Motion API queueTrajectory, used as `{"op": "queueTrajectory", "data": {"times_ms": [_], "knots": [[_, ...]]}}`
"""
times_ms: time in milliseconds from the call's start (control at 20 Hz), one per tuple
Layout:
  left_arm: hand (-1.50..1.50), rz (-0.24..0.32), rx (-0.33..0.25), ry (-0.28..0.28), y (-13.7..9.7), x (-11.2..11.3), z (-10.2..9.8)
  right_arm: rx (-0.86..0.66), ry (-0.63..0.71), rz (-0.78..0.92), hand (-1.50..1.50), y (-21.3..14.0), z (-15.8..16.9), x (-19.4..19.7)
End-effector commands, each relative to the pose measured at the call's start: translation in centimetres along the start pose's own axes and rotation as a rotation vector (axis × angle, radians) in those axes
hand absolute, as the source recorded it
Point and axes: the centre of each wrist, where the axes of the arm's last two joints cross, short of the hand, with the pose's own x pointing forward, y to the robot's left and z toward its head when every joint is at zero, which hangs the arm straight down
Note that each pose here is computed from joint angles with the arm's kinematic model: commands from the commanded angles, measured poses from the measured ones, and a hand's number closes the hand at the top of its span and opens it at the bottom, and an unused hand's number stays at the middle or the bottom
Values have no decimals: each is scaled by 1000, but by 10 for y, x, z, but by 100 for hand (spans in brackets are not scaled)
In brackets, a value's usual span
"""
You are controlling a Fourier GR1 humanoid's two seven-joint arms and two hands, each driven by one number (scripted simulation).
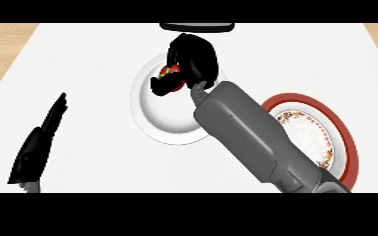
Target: Pick the tomato from the plate and place it in the plate
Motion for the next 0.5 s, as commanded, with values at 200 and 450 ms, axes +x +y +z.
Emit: {"op": "queueTrajectory", "data": {"times_ms": [200,450], "knots": [[0,-8,-11,-2,-2,5,-10,-42,106,-68,-150,38,-12,-29],[0,-7,7,-3,1,3,-7,-183,16,-257,-150,21,-12,-9]]}}
